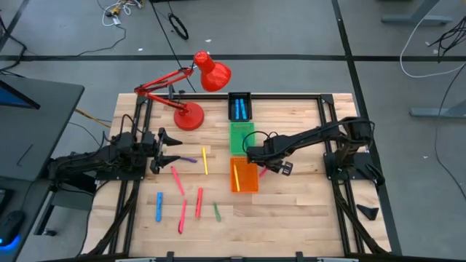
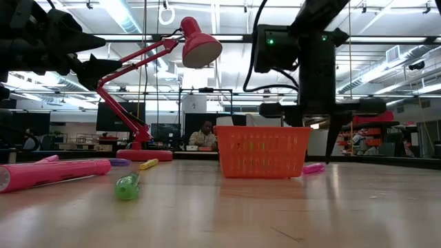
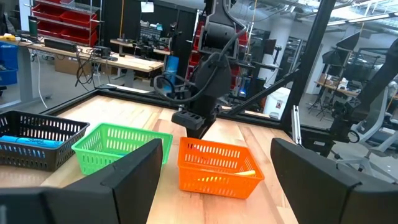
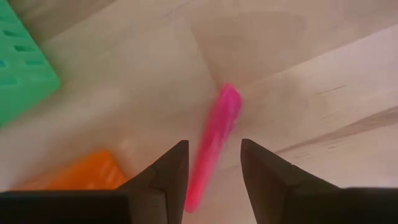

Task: Pick & Place Markers
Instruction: Put the pink marker into the green bin

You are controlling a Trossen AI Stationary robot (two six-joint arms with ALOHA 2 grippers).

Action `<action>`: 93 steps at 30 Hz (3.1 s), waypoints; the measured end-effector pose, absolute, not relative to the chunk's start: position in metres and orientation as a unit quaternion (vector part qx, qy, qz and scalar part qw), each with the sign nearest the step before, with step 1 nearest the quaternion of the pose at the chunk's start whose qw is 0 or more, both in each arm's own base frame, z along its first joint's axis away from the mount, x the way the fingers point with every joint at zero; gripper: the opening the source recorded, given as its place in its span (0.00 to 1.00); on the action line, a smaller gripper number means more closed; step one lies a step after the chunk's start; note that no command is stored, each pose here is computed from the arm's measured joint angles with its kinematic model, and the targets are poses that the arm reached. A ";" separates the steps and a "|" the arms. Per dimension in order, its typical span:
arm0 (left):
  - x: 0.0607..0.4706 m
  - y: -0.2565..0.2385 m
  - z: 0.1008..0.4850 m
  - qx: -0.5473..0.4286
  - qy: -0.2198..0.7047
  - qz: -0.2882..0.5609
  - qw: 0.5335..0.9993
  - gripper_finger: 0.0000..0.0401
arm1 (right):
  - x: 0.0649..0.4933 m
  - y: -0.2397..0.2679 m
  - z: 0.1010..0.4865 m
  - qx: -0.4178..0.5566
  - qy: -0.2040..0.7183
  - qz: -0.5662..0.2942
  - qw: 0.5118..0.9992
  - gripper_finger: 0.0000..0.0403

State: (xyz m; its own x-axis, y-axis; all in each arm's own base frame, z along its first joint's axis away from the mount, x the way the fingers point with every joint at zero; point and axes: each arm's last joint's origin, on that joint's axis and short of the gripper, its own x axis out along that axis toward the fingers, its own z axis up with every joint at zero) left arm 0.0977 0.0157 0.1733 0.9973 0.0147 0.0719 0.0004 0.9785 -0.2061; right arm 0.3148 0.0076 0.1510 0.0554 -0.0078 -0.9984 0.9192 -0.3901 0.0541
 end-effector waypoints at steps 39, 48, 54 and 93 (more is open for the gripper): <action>0.098 0.016 0.173 -0.104 -0.037 0.004 0.994 0.77 | 0.304 -0.002 0.150 0.537 0.477 -0.541 0.437 0.11; 0.098 0.016 0.173 -0.104 -0.037 0.003 0.994 0.77 | 0.284 -0.015 0.186 0.512 0.512 -0.507 0.468 0.11; 0.098 0.016 0.173 -0.104 -0.037 0.004 0.994 0.77 | 0.275 -0.020 0.203 0.510 0.525 -0.474 0.489 0.11; 0.098 0.016 0.173 -0.104 -0.037 0.004 0.994 0.77 | 0.337 -0.077 0.250 0.528 0.479 -0.465 0.525 0.11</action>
